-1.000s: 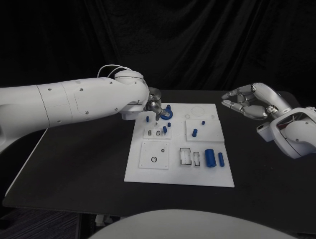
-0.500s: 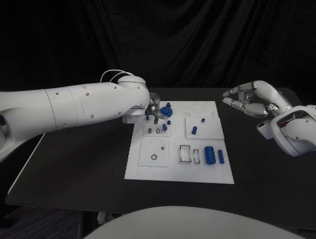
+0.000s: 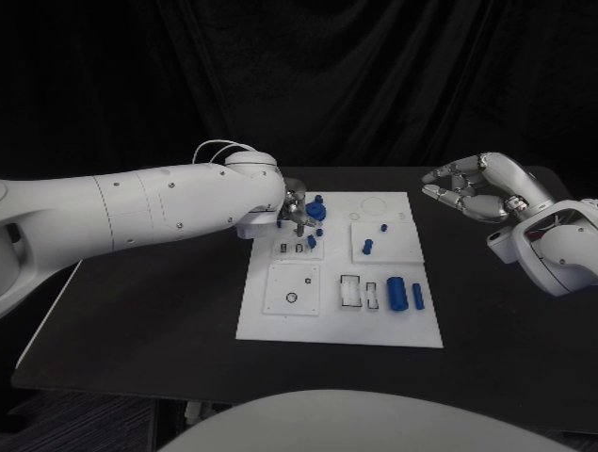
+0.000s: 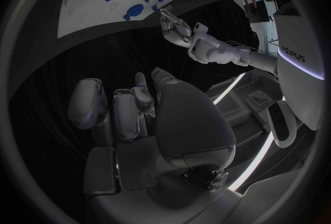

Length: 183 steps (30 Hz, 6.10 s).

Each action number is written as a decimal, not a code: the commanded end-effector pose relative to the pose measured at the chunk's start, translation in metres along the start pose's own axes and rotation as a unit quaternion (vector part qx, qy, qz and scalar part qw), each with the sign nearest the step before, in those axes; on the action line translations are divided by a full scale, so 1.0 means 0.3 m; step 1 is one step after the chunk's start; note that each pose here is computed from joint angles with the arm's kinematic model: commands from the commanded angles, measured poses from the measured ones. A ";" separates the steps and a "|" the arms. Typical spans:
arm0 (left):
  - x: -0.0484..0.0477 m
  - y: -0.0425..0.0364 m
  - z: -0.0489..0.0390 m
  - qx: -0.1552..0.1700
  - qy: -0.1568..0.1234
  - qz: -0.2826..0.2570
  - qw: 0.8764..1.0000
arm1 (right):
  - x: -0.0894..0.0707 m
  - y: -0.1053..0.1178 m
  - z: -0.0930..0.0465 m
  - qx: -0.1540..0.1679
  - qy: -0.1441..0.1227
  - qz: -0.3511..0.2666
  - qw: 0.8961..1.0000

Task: Assemble the parts on the task board

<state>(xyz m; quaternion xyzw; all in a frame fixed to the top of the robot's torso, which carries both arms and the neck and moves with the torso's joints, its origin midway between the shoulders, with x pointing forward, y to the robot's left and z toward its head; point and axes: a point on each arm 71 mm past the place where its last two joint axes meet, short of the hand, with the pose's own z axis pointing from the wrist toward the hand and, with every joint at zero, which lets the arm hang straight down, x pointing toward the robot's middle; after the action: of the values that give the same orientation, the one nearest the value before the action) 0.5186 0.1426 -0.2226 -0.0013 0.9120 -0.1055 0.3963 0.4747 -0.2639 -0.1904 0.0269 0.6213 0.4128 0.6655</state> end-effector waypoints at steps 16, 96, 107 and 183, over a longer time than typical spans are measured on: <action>0.041 -0.007 0.039 0.018 -0.005 -0.014 1.000 | 0.003 -0.005 -0.002 0.008 -0.003 -0.004 1.000; 0.104 0.020 0.086 0.017 0.009 -0.023 1.000 | 0.016 -0.014 -0.001 0.018 0.007 -0.001 1.000; 0.106 0.049 0.071 0.013 0.001 -0.031 0.999 | 0.017 -0.019 -0.005 0.022 0.008 -0.001 1.000; 0.187 0.140 0.052 0.006 -0.033 -0.077 0.996 | 0.020 -0.033 -0.019 0.036 0.017 -0.002 0.999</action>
<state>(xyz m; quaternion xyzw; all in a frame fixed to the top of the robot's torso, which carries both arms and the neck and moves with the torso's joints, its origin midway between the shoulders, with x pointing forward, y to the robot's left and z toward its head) 0.4971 0.1771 -0.2791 -0.0769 0.8917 -0.1388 0.4238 0.4747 -0.2687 -0.2001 0.0398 0.6412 0.3952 0.6565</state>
